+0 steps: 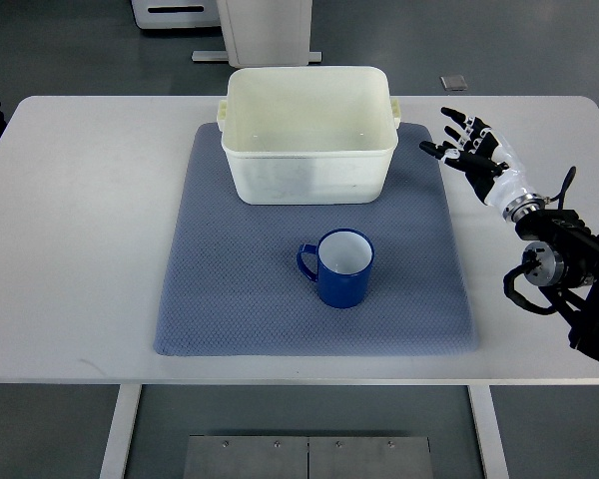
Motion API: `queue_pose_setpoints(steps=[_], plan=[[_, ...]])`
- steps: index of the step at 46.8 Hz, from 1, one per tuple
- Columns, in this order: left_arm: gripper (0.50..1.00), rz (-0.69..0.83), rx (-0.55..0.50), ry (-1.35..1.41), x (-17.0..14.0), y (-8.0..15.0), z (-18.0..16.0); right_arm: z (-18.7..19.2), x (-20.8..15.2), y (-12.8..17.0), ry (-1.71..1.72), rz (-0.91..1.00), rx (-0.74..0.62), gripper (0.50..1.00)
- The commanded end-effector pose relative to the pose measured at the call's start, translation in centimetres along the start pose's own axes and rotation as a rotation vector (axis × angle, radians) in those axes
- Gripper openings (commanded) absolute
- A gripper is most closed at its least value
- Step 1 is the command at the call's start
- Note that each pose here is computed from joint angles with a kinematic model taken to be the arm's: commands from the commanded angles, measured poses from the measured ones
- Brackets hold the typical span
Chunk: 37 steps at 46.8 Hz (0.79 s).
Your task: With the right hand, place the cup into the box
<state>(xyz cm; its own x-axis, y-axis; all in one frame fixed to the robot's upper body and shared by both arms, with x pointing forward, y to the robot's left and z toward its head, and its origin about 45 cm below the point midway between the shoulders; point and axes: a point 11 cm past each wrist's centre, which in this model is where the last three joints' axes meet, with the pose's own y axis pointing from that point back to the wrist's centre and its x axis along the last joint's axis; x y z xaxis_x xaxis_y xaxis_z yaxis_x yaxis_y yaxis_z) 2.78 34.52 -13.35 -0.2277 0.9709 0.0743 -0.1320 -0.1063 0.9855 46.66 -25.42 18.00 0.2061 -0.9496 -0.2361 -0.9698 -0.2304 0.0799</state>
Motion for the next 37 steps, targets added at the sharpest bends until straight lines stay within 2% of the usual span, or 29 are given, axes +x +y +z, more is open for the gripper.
queue_pose_setpoints(steps=[1, 19, 37], plan=[[1.0, 0.0, 0.0, 0.0, 0.0, 0.0, 0.0, 0.05, -0.05, 0.0, 0.001, -0.002, -0.001, 1.0], [1.0, 0.001, -0.009, -0.001, -0.1, -0.02, 0.53, -0.23, -0.05, -0.1, 0.003, -0.002, 0.004, 1.0], [1.0, 0.005, 0.006, 0.001, 0.13, 0.02, -0.35, -0.41, -0.08, -0.17, 0.004, -0.004, 0.007, 1.0]])
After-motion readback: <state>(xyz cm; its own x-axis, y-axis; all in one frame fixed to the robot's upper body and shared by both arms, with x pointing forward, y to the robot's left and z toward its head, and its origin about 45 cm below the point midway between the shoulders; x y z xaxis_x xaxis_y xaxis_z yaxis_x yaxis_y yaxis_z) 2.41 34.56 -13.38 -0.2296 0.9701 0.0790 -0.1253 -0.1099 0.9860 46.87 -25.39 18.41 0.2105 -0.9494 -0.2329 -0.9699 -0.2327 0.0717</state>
